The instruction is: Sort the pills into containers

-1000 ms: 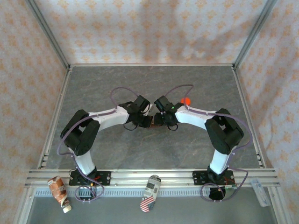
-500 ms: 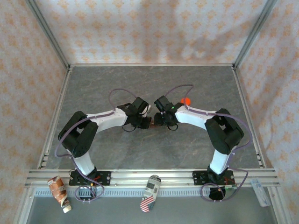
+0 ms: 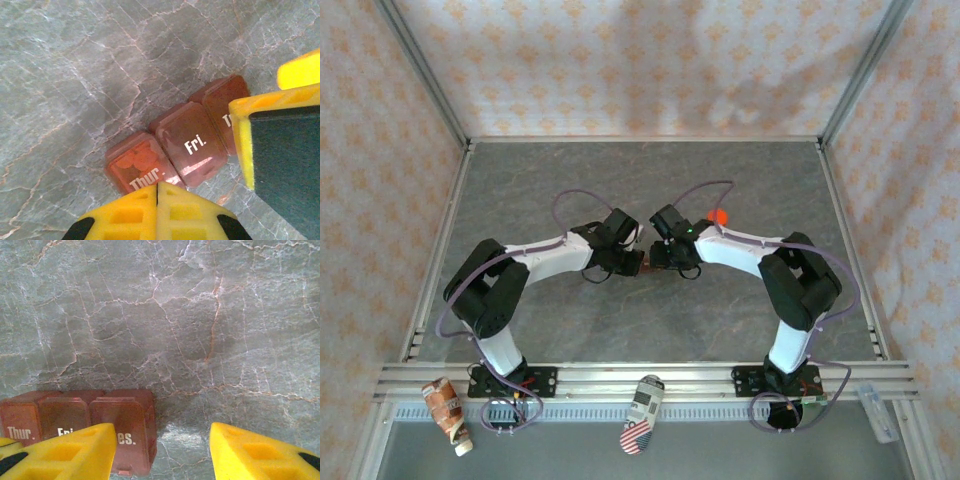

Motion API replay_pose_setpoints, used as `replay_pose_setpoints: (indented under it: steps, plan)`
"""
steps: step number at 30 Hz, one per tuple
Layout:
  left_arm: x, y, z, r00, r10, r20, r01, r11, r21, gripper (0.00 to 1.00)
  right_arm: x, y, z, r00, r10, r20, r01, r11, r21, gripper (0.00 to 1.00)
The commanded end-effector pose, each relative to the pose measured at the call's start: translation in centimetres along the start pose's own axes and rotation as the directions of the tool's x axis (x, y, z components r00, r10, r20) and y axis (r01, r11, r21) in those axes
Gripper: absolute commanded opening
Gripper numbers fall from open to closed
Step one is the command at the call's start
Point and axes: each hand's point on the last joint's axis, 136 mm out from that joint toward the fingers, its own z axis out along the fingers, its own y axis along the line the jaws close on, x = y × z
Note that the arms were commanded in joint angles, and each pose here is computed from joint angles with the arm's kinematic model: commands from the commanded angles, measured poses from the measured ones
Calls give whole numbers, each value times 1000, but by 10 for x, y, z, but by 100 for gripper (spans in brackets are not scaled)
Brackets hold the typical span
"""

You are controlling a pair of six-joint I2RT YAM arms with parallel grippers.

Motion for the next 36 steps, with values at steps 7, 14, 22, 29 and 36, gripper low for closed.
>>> replay_pose_setpoints:
  steps: [7, 14, 22, 29, 36]
  plan:
    - [-59, -5, -83, 955, 3, 298, 16, 998, -62, 21, -27, 8, -31, 998, -15, 62, 13, 1000, 22, 54]
    - [-77, 27, -147, 837, -6, 547, 102, 984, -147, 57, -61, 7, -95, 982, 14, 188, -9, 1000, -28, 56]
    - [-79, 69, -208, 694, 104, 712, 179, 933, -311, 98, -93, -60, -187, 904, 157, 397, -154, 987, -41, 80]
    - [-71, 98, -262, 475, 350, 807, 243, 829, -503, 100, -102, -149, -248, 764, 214, 609, -359, 925, 126, 100]
    - [-50, 159, -287, 511, 381, 771, 362, 718, -594, 100, -100, -226, -278, 552, 209, 807, -602, 770, 212, 100]
